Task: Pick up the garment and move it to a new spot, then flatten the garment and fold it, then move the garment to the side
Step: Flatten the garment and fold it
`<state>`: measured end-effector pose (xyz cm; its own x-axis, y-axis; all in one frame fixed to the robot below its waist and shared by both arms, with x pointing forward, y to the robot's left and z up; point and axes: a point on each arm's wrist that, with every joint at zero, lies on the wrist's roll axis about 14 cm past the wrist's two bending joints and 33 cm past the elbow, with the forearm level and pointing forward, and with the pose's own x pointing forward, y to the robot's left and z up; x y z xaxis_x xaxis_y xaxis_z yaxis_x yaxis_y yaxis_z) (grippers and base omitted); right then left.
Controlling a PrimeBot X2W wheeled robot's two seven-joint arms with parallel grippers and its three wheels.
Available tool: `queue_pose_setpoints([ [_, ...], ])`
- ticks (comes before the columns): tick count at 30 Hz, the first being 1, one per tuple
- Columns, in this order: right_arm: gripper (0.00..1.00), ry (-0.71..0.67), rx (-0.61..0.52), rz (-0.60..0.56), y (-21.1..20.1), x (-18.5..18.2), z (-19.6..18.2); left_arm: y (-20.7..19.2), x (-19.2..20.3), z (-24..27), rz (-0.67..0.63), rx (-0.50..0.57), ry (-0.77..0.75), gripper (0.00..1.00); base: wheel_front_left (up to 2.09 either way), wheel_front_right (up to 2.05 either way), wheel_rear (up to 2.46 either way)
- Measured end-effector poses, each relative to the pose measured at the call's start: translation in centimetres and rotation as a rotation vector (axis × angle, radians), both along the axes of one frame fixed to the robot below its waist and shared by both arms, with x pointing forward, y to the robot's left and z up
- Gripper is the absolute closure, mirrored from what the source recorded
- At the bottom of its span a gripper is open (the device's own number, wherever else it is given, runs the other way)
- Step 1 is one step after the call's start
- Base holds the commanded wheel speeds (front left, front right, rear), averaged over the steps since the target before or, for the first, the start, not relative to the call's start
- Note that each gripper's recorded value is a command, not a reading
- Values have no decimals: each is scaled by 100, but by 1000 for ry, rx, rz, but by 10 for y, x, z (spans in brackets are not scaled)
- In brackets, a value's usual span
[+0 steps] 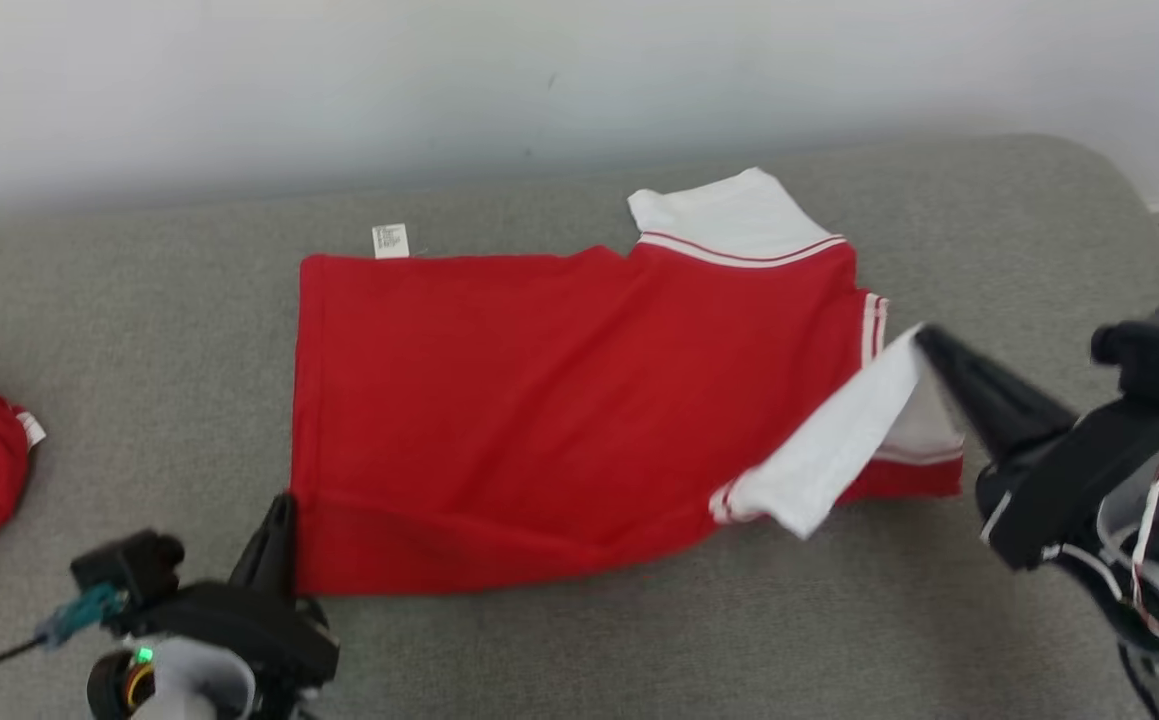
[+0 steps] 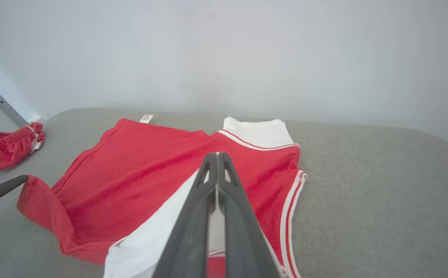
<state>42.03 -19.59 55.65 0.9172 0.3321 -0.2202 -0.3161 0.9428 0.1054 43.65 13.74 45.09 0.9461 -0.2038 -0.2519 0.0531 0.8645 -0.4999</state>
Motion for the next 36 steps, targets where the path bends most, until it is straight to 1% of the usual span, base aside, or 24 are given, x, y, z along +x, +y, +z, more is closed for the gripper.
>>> queue_pose_setpoints([
  [3,100,-46,-27,-11,-4,20,0,1,12,-3,16,23,-1,100,0,0,0],
  [10,100,-8,-67,-19,-6,42,-27,17,23,-20,82,48,19,100,0,0,0],
  [13,100,-5,-76,-17,-4,50,-33,18,28,-22,87,50,7,100,0,0,0],
  [21,100,3,-96,0,1,64,-47,16,36,-29,80,52,9,100,0,0,0],
  [25,100,-23,-120,-19,-6,70,-47,16,40,-25,78,56,-18,100,0,0,0],
  [32,100,-31,-121,-40,-12,72,-48,14,46,-19,74,65,-50,100,0,0,0],
  [36,100,-61,-119,-60,-15,77,-43,14,46,-24,72,71,-37,100,0,0,0],
])
